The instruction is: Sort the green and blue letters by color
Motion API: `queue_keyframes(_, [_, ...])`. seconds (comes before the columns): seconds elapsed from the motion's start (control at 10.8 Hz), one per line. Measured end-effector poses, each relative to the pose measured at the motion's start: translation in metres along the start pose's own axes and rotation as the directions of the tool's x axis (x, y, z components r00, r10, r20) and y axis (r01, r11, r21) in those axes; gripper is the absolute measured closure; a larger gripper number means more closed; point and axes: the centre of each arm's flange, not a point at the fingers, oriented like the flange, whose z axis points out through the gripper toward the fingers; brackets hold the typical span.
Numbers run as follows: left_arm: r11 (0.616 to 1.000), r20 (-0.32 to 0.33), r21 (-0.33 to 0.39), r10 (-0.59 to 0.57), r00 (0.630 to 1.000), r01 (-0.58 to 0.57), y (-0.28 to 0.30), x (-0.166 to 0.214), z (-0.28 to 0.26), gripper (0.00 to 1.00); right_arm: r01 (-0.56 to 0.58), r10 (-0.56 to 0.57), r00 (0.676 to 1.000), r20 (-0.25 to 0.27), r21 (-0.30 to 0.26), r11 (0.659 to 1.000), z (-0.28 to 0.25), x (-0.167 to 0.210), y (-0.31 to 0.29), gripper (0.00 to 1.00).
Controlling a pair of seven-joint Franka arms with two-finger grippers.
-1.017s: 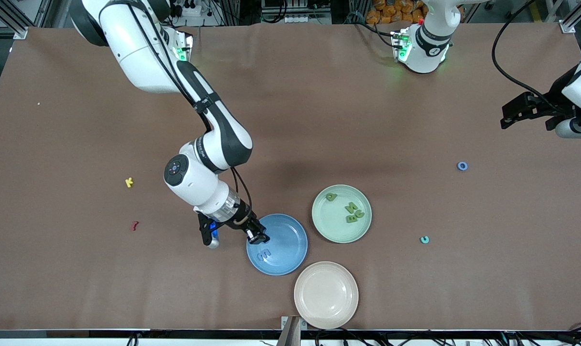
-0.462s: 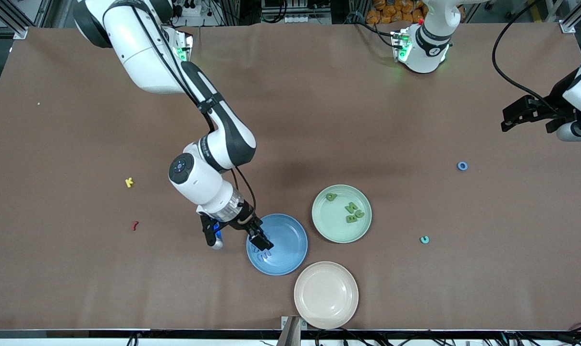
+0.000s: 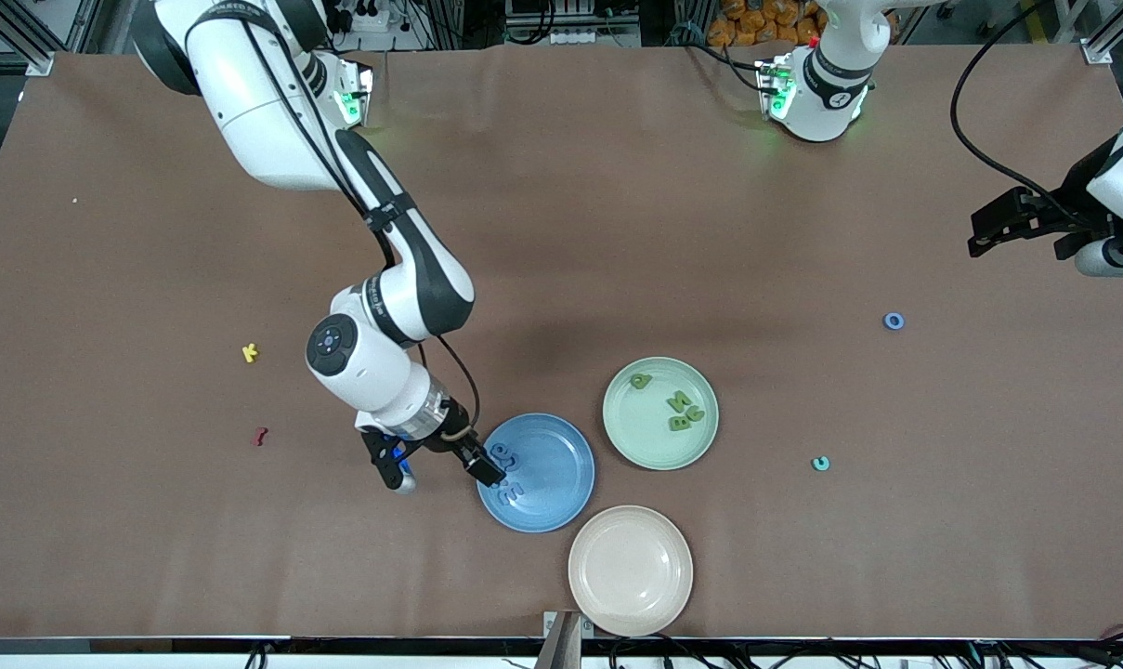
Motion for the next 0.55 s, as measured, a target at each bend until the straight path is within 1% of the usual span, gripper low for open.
queue_keyframes(0.18, [1.0,0.001,0.0,0.0,1.0,0.0,0.0,0.0,0.001,0.0,0.061,-0.061,0.998,-0.001,-0.039,0.997,-0.007,0.024,0.01,0.0])
queue_keyframes(0.37, [1.0,0.003,-0.001,0.0,1.0,0.0,0.0,0.002,0.002,0.0,0.133,-0.134,0.991,-0.008,-0.085,0.988,-0.007,0.042,0.027,0.0])
queue_keyframes(0.46, [1.0,0.003,-0.001,-0.001,1.0,0.001,0.0,0.003,0.004,0.0,0.191,-0.195,0.981,-0.018,-0.123,0.974,-0.008,0.05,0.038,0.0])
queue_keyframes(0.55, [1.0,0.003,-0.002,-0.001,1.0,0.001,-0.001,0.004,0.005,0.0,0.26,-0.268,0.963,-0.026,-0.175,0.95,-0.011,0.061,0.055,0.0])
